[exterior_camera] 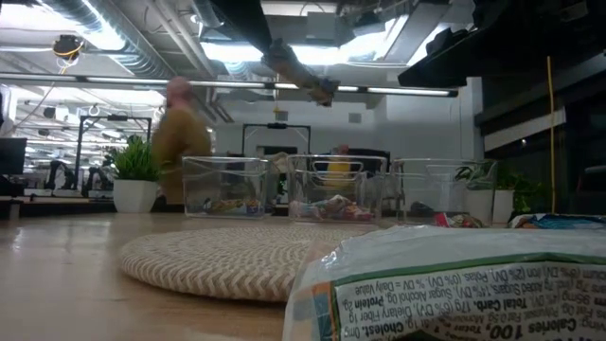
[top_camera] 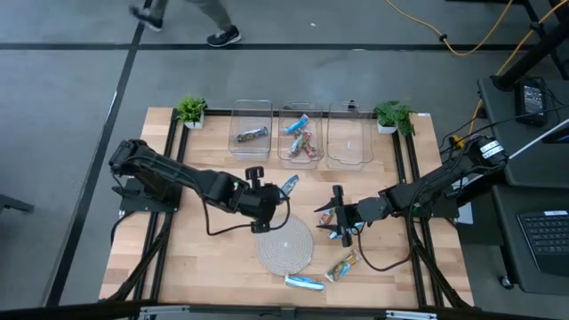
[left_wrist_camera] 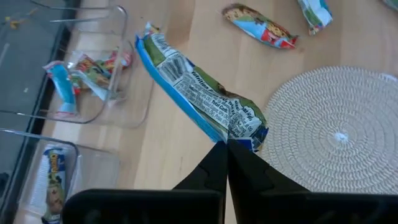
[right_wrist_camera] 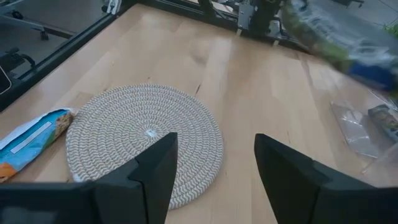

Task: Pick and place Granola Bars by type
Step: Put the blue granola bar into the left transparent bin

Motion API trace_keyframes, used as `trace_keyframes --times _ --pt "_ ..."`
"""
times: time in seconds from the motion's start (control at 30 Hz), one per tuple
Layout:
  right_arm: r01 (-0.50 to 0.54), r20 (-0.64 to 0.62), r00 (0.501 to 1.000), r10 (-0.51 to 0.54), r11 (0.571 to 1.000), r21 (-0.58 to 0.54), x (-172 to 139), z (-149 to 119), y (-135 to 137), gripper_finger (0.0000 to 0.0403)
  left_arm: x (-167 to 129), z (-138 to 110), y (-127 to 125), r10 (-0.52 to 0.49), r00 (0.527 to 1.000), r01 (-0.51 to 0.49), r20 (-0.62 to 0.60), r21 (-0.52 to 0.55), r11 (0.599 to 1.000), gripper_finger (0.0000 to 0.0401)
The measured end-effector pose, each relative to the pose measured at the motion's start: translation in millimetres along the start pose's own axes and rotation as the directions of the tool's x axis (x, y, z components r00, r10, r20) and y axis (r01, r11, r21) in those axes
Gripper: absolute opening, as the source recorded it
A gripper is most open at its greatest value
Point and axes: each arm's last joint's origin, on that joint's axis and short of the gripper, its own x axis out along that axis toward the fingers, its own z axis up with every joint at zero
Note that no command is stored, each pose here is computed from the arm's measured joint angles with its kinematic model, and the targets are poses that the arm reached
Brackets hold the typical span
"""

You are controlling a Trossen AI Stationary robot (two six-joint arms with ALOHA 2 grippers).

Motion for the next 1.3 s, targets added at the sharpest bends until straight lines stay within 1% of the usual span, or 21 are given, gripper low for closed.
trace_keyframes --times 0.17,0.27,0.37,0.57,0.7,0.8,0.9,1.03,1.13,1.3 --pt "0.000 0.005 1.000 0.000 1.000 0.002 0 1 0 0.0216 -12 0 8 0.021 0.999 -0.020 0.025 -0.026 0.999 0.0001" --pt "0.000 0.005 1.000 0.000 1.000 0.002 0 1 0 0.0216 -23 1 20 0.029 0.998 -0.026 0.057 -0.056 0.998 0.0001" --pt "0.001 0.005 1.000 -0.001 1.000 0.002 0 1 0 0.0216 -38 2 34 0.037 0.994 -0.028 0.100 -0.095 0.995 0.0001" --pt "0.001 0.006 1.000 -0.001 1.000 0.002 0 1 0 0.0216 -74 -2 59 0.010 0.981 0.019 0.193 -0.145 0.989 0.0002" --pt "0.001 0.006 1.000 -0.001 1.000 0.001 0 1 0 0.0216 -96 -8 73 0.038 0.967 0.009 0.253 -0.180 0.984 0.0001" --pt "0.001 0.006 1.000 -0.001 1.000 0.001 0 1 0 0.0216 -106 -11 79 0.061 0.960 -0.004 0.274 -0.201 0.979 0.0001" --pt "0.001 0.009 1.000 -0.001 1.000 0.002 0 1 0 0.0216 -108 -16 83 0.093 0.962 -0.038 0.256 -0.212 0.977 0.0001" --pt "0.001 0.016 1.000 -0.002 1.000 0.004 0 2 0 0.0216 -104 -21 93 0.149 0.971 -0.102 0.187 -0.237 0.966 0.0002" --pt "0.002 0.018 1.000 -0.002 1.000 0.004 0 2 0 0.0216 -98 -23 107 0.201 0.971 -0.160 0.129 -0.271 0.949 0.0001" --pt "0.002 0.023 1.000 -0.002 1.000 0.006 0 2 0 0.0216 -88 -23 135 0.276 0.959 -0.241 0.066 -0.325 0.914 0.0001"
